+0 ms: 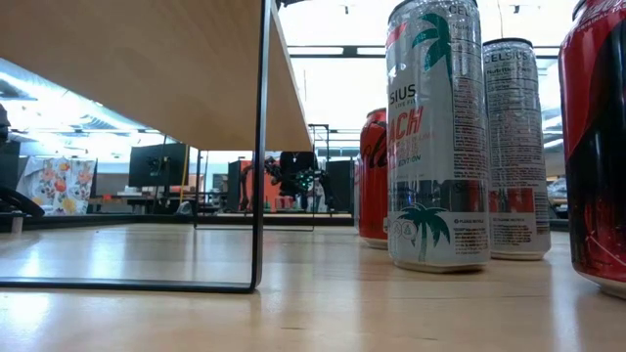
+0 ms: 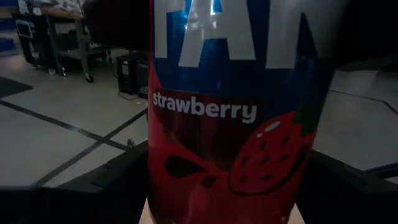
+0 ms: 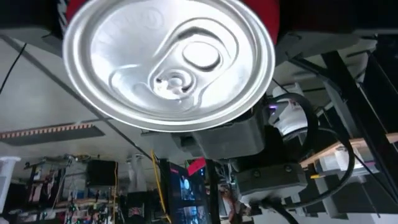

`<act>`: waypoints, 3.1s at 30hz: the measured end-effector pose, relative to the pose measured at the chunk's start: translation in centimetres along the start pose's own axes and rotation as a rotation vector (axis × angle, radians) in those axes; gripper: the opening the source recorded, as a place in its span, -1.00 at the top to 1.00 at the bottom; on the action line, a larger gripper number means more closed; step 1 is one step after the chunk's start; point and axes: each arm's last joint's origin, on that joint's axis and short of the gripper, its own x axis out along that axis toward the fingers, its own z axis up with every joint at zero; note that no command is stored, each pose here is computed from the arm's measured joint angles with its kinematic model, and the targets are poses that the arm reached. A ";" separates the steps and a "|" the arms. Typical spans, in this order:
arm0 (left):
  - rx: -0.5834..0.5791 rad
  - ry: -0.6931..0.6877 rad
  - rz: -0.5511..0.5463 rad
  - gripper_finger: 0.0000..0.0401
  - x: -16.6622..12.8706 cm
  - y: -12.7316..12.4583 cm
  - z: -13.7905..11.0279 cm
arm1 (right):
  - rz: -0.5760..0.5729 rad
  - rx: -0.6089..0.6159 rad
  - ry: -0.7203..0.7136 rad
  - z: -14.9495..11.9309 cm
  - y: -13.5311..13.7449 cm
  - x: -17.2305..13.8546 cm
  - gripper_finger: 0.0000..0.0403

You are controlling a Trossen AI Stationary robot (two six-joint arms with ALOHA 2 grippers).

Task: Pick and place cans onto a shelf
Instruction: Put the orange soda can on the shelf aligned with the other orange soda can, then put the top red-silver soda can on the shelf

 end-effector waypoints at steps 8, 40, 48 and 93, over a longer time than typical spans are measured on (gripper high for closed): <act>-0.036 0.002 0.005 -0.87 -0.1 0.1 0.7 | 0.039 0.046 0.027 0.0 -1.1 -0.4 -0.58; -0.001 0.334 0.238 -0.63 -16.1 1.6 4.3 | -0.028 -0.122 0.217 -9.3 -4.8 9.1 -0.55; -0.075 0.305 0.174 -0.60 -18.2 1.8 3.8 | -0.043 -0.099 0.264 -12.4 -5.9 11.5 -0.55; -0.117 0.288 0.189 -0.59 -17.8 3.0 3.1 | -0.027 -0.119 0.264 -5.3 -7.0 10.2 -0.86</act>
